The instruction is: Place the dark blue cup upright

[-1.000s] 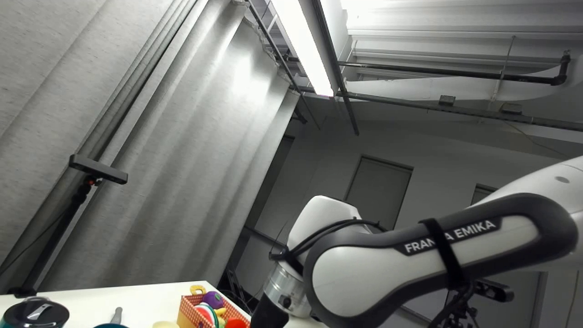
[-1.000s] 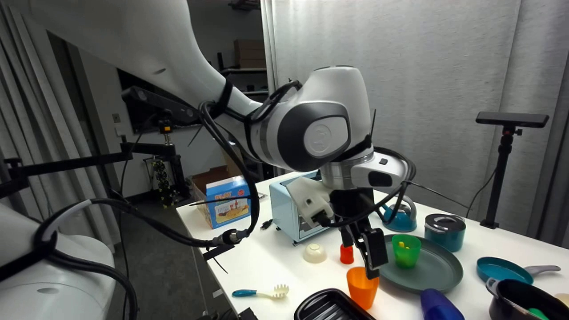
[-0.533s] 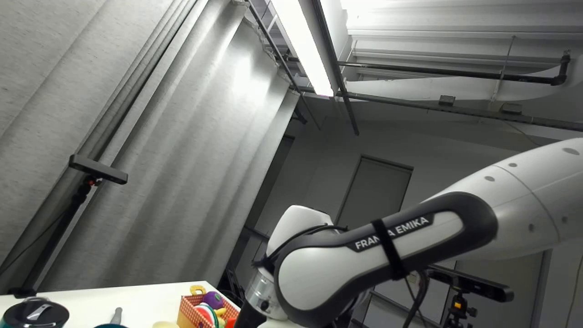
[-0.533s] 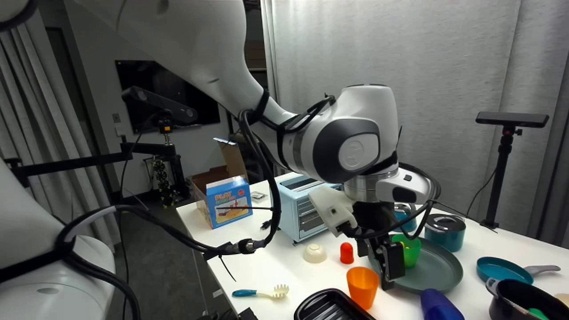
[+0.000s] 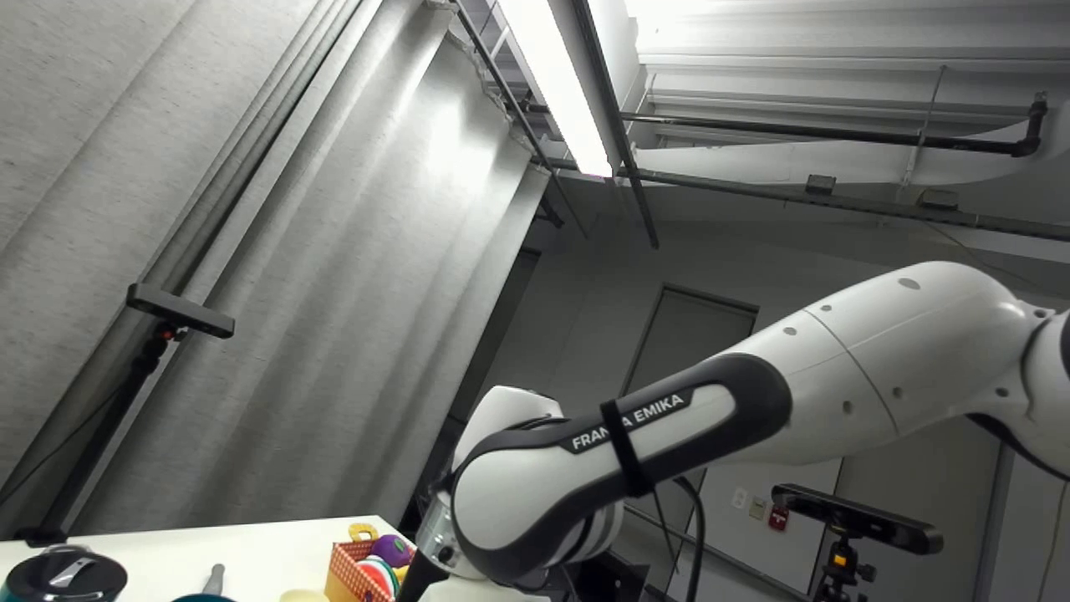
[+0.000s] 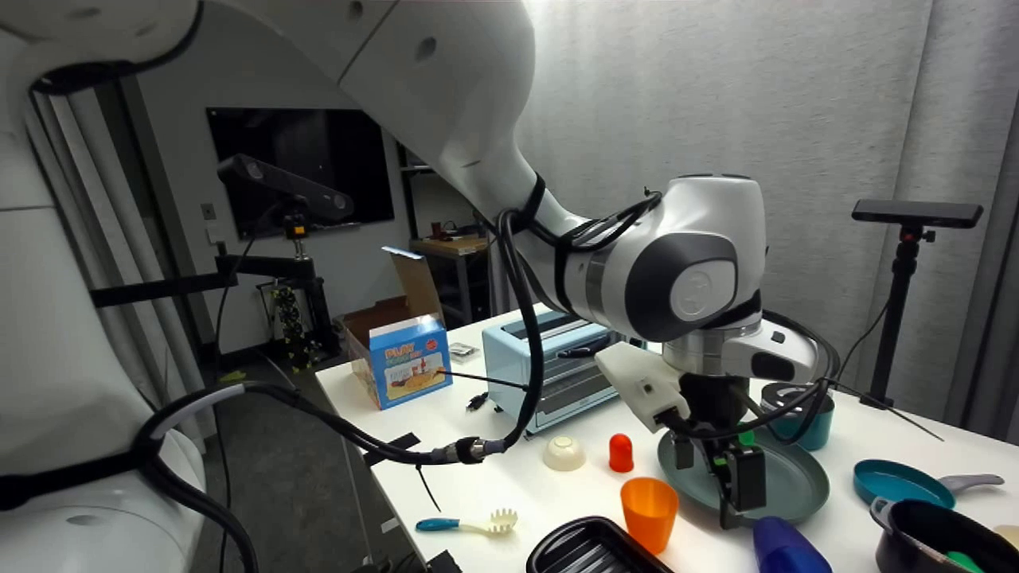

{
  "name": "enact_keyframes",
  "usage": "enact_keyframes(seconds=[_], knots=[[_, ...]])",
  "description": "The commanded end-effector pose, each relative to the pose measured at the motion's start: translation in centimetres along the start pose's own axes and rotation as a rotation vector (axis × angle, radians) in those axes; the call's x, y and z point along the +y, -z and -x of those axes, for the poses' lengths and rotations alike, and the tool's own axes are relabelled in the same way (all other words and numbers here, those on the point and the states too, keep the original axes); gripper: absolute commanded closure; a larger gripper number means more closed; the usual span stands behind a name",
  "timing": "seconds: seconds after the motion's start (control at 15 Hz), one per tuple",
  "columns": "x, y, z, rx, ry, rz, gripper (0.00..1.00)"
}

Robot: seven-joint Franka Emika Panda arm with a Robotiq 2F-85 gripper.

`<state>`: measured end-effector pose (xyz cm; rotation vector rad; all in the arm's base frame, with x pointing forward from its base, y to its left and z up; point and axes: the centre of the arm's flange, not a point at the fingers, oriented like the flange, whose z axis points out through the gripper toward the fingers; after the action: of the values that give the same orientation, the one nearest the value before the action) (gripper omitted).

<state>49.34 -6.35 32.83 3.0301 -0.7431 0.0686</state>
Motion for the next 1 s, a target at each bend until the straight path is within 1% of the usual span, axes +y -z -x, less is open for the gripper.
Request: enact_keyframes(seconds=[0.0, 0.07, 0.13, 0.33, 0.8, 0.93], knots=[[-1.5, -0.5, -2.9, 0.004, -0.021, 0.019, 0.00], [-1.7, -0.7, -3.2, 0.008, -0.028, 0.022, 0.00], [-0.8, -0.5, -1.5, 0.001, -0.009, 0.000, 0.00], [-1.2, -0.9, -2.3, 0.000, -0.015, 0.001, 0.00], [-1.2, -0.9, -2.4, 0.001, -0.015, 0.001, 0.00], [-1.0, -1.2, -2.9, 0.014, -0.027, 0.006, 0.00]])
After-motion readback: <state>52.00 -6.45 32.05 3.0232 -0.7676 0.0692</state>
